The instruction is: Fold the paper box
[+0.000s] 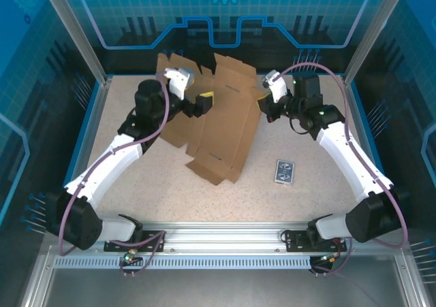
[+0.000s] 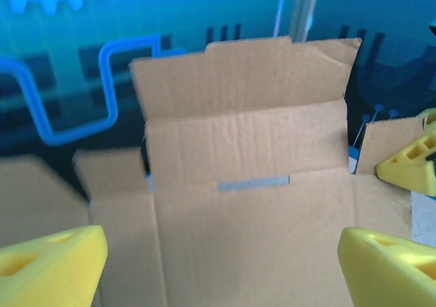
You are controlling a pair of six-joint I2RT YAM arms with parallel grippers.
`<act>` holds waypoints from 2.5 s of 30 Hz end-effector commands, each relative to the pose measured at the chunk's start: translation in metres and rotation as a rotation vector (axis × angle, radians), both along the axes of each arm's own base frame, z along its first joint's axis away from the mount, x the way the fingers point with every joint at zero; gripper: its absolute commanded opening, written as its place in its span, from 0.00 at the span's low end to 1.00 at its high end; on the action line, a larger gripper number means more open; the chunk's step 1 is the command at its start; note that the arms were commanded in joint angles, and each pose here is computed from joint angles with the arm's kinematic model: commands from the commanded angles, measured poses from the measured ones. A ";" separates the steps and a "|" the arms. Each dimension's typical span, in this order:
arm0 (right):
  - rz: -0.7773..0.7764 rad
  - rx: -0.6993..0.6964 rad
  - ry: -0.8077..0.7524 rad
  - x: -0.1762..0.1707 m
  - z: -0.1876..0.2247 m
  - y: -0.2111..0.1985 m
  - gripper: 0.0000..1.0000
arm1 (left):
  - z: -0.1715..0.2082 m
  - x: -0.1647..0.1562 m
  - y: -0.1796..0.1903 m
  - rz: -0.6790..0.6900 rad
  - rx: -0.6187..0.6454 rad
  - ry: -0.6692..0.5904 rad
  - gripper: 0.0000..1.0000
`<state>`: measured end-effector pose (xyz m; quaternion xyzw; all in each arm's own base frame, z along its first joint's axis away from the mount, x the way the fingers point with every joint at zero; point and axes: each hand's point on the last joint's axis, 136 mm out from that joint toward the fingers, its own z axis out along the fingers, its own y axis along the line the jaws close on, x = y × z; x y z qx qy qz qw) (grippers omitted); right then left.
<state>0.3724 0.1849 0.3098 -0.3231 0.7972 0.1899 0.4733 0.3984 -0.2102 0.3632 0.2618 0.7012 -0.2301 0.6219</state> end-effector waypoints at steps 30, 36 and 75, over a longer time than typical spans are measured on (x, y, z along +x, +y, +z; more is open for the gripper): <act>0.314 -0.098 -0.150 -0.029 0.065 0.030 0.04 | 0.057 -0.032 -0.035 -0.459 0.502 -0.136 0.31; 0.304 -0.095 -0.176 -0.026 0.072 0.029 0.15 | 0.057 -0.039 -0.030 -0.468 0.526 -0.119 0.02; 0.237 0.220 -0.295 -0.021 0.003 0.001 0.26 | 0.100 -0.037 0.018 -0.454 0.239 -0.064 0.00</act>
